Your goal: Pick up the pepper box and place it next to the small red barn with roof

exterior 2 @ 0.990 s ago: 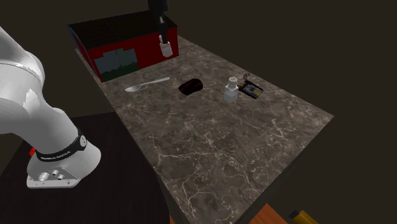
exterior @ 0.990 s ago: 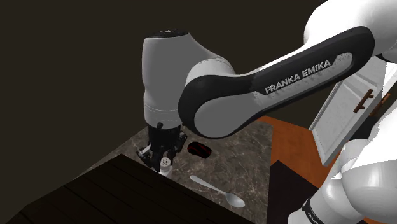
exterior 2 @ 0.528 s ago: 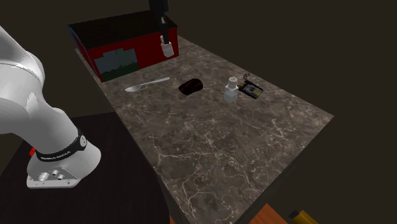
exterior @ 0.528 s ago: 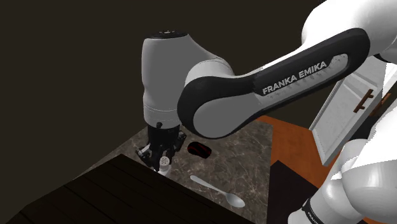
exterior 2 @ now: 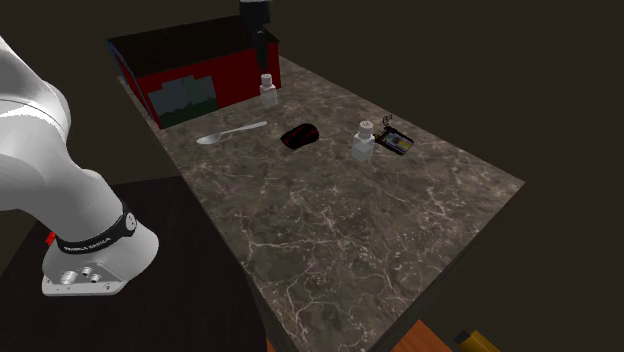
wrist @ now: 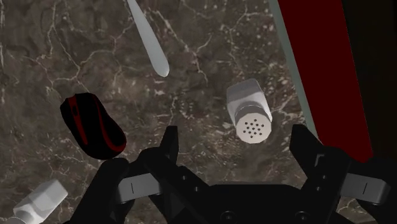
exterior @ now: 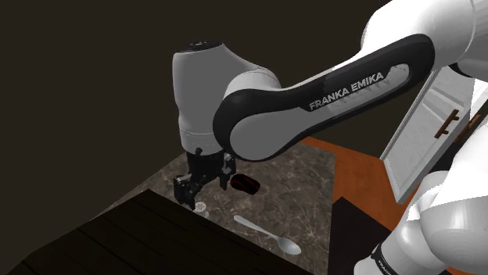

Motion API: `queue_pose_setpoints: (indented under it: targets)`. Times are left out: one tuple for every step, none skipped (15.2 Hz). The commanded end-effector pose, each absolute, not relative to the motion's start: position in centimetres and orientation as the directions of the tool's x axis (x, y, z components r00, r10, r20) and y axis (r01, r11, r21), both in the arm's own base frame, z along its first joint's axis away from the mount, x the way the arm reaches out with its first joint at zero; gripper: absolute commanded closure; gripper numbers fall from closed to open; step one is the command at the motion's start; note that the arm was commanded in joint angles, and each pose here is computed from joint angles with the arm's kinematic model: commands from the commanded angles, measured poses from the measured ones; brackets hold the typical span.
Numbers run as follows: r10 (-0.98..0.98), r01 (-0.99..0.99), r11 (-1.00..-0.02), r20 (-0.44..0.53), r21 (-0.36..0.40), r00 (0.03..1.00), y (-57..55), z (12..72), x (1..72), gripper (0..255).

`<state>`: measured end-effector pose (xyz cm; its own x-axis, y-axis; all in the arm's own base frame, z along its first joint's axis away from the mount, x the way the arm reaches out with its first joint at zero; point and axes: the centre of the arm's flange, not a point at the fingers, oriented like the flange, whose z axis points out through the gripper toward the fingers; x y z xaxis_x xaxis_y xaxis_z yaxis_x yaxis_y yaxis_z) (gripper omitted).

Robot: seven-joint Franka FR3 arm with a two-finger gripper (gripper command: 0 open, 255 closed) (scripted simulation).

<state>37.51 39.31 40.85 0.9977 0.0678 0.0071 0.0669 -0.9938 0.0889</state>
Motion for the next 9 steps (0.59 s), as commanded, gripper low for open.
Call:
queue_pose_setpoints:
  targets:
    - [0.079, 0.079, -0.996, -0.013, 0.037, 0.997, 41.2, 41.3, 36.3, 0]
    - [0.079, 0.079, -0.996, -0.013, 0.037, 0.997, 41.2, 42.4, 36.4, 0]
    - [0.079, 0.079, -0.996, -0.013, 0.037, 0.997, 41.2, 42.4, 36.4, 0]
    - [0.079, 0.079, -0.996, -0.013, 0.037, 0.997, 41.2, 42.4, 36.4, 0]
    - [0.079, 0.079, -0.996, -0.013, 0.037, 0.997, 41.2, 42.4, 36.4, 0]
    - [0.079, 0.079, -0.996, -0.013, 0.037, 0.997, 41.2, 42.4, 36.4, 0]
    - [0.079, 0.079, -0.996, -0.013, 0.037, 0.997, 41.2, 42.4, 36.4, 0]
    - [0.079, 0.079, -0.996, -0.013, 0.037, 0.997, 41.2, 42.4, 36.4, 0]
    - [0.079, 0.079, -0.996, -0.013, 0.037, 0.997, 41.2, 42.4, 36.4, 0]
